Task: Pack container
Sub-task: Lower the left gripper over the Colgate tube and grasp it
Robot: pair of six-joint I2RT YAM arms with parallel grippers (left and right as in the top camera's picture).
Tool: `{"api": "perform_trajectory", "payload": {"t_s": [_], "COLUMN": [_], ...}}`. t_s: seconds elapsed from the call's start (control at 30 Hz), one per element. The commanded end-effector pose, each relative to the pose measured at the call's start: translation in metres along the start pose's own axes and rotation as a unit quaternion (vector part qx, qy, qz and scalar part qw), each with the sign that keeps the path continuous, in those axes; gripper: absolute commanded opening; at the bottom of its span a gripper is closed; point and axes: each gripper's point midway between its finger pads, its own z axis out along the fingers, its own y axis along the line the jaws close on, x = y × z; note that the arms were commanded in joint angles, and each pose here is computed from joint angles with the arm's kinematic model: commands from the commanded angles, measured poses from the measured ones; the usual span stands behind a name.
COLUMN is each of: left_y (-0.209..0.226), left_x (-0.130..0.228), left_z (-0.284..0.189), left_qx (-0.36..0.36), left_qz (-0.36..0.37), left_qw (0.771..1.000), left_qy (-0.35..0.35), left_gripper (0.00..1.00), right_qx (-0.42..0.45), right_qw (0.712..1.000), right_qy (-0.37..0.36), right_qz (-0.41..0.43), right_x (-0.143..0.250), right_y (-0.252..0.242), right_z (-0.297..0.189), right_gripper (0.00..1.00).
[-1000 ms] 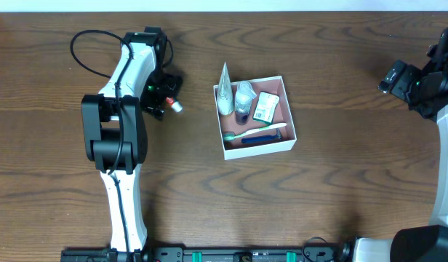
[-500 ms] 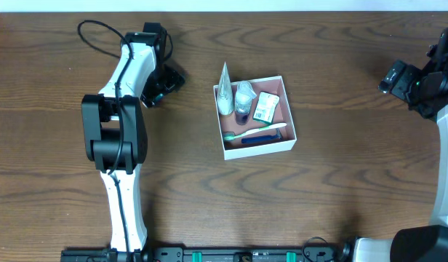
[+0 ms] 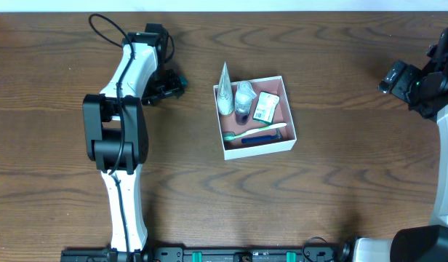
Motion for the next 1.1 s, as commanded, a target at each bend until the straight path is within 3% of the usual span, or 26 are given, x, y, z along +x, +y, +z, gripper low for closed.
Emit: {"api": "perform_trajectory", "payload": {"t_s": [0.0,0.13,0.4,0.7,1.07], "left_y": [-0.011,-0.023,-0.031,-0.03,0.009], "left_x": [-0.006,-0.008,-0.045,-0.05,-0.043], "left_z": [-0.036,-0.064,-0.081,-0.07,-0.036], "left_qx": [0.009,0.014,0.0,-0.031,-0.029], "left_qz": [0.088,0.183,0.237,0.398,0.376], "left_qw": [0.995,0.98,0.956,0.901,0.917], "left_qy": [-0.043,-0.081,-0.172,-0.171,-0.128], "left_gripper": [0.83,1.0,0.98,0.98,0.98], "right_qx": [0.004,0.004,0.003,0.003,0.003], "right_qw": [1.0,1.0,1.0,1.0,1.0], "right_qy": [0.0,0.0,0.0,0.0,0.0], "right_qz": [-0.003,-0.003,-0.003,-0.003,-0.003], "right_x": [-0.001,-0.001,-0.001,-0.001,-0.001], "right_y": [-0.003,-0.003,-0.003,-0.003,-0.003], "right_z": [0.001,0.001,0.001,0.001,0.001], "right_gripper": [0.99,0.99,0.99,0.99,0.99]}}
